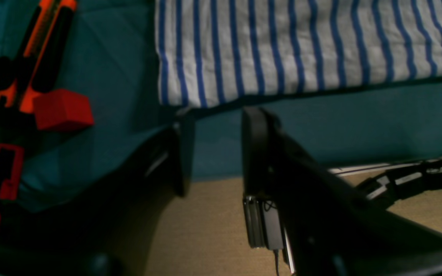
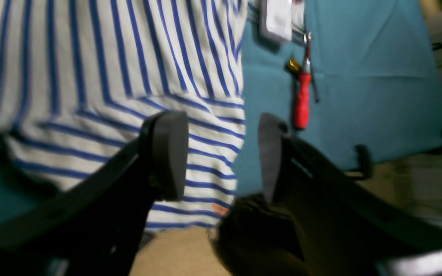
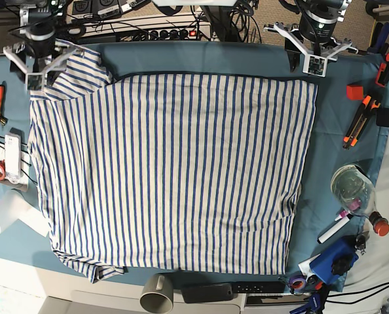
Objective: Fold the T-shirt properly
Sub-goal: 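Lower both grippers toward the shirt's shoulder corners, then grasp the shirt's shoulder corners with both grippers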
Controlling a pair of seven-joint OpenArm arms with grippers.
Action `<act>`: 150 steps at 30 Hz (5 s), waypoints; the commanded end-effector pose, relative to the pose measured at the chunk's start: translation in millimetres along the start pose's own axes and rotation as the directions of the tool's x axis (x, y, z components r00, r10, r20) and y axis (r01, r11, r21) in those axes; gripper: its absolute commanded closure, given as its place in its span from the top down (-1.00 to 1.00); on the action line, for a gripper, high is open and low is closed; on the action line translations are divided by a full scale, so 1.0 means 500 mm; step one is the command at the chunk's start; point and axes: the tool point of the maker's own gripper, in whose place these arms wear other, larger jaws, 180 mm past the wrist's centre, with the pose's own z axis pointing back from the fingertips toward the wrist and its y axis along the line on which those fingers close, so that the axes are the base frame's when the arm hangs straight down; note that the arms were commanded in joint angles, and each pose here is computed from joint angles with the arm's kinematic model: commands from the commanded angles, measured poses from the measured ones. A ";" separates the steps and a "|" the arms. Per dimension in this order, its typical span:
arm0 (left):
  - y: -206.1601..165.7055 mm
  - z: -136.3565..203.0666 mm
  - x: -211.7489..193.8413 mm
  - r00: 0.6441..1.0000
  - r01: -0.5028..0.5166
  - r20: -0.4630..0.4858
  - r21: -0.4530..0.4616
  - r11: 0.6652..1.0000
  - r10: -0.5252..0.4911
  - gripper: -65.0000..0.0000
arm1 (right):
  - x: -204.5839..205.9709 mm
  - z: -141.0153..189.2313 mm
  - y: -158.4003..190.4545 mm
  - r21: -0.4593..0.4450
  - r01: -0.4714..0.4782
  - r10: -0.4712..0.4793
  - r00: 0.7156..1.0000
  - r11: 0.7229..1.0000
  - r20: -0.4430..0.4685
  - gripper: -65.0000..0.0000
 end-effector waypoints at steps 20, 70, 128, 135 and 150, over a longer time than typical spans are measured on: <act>0.001 0.007 0.012 1.000 0.003 0.027 0.001 1.000 -0.003 -0.34 | -0.159 -0.091 -0.107 0.251 0.520 -0.475 0.852 0.816 -0.221 -0.09; 0.004 -0.002 0.040 0.997 0.000 0.073 0.003 1.000 0.000 -0.34 | -0.237 -0.151 0.019 0.416 0.621 -0.468 0.780 0.664 -0.416 -0.09; 0.102 -0.139 0.012 0.958 -0.272 -0.092 0.010 0.962 0.272 -0.07 | -0.239 -0.151 0.036 0.428 0.613 -0.449 0.785 0.664 -0.427 -0.09; 0.099 -0.133 0.016 0.959 -0.267 -0.097 0.006 0.964 0.266 -0.07 | -0.239 -0.151 0.036 0.428 0.613 -0.448 0.785 0.664 -0.427 -0.09; 0.059 -0.174 -0.043 0.930 -0.345 -0.158 -0.055 0.937 0.333 -0.07 | -0.234 -0.154 0.033 0.429 0.613 -0.459 0.787 0.664 -0.413 -0.09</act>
